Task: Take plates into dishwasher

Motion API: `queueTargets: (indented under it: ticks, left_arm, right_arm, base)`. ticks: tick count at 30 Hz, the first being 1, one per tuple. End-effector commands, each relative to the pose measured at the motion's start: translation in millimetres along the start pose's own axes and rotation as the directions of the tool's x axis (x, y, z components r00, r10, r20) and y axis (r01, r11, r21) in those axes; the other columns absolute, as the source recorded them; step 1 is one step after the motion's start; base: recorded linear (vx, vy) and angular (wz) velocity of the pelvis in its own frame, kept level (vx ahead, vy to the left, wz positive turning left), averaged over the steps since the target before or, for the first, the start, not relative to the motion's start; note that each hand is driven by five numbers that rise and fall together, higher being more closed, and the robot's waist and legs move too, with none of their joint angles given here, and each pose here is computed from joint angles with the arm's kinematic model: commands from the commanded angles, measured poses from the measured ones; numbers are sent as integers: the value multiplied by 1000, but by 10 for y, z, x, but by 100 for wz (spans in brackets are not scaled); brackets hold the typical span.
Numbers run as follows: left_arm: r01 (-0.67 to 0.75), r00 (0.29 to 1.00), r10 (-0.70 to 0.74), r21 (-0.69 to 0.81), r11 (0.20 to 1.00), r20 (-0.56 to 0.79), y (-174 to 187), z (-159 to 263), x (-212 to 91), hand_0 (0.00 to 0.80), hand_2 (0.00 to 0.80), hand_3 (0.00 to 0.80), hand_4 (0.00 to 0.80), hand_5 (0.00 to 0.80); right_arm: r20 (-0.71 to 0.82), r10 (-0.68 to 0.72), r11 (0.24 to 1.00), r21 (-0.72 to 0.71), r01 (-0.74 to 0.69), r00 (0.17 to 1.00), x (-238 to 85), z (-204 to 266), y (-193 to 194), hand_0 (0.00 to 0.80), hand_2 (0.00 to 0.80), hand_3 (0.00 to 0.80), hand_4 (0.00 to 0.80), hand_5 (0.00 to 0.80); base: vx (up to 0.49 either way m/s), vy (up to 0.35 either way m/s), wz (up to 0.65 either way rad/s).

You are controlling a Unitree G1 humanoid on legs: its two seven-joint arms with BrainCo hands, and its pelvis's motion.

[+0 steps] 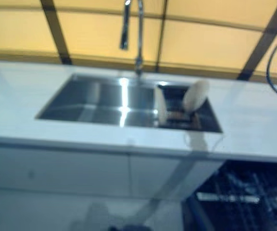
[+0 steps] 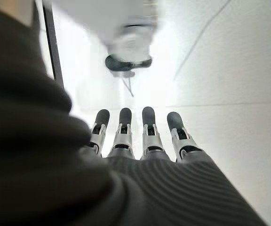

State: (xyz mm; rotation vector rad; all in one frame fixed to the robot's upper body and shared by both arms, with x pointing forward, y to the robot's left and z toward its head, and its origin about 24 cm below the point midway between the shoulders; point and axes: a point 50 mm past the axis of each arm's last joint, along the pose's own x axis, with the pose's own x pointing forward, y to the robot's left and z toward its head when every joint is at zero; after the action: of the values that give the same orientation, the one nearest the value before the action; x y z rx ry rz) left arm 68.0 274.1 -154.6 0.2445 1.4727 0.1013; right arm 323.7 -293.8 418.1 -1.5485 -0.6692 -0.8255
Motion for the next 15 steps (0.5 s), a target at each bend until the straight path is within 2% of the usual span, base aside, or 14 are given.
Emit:
queueTargets:
  ticks: [1, 12, 15]
  left_arm:
    - [-45, 999, 46, -43, 998, 16, 190, 91, -29, 0, 0, 0, 0, 0]
    - [-25, 999, 25, -12, 1000, -39, 128, -133, -10, 0, 0, 0, 0, 0]
    - [-31, 998, 30, -13, 999, -57, 170, -199, -16, 0, 0, 0, 0, 0]
  right_arm:
    - [89, -18, 981, -189, 35, 996, 56, -67, -170, 0, 0, 0, 0, 0]
    - [227, 170, 904, -423, -60, 959, -133, -76, 73, 0, 0, 0, 0, 0]
    - [249, 228, 861, -503, -76, 941, -200, -89, 130, 0, 0, 0, 0, 0]
  base:
    - [130, -69, -11]
    - [102, -70, -1]
    - [73, -66, -1]
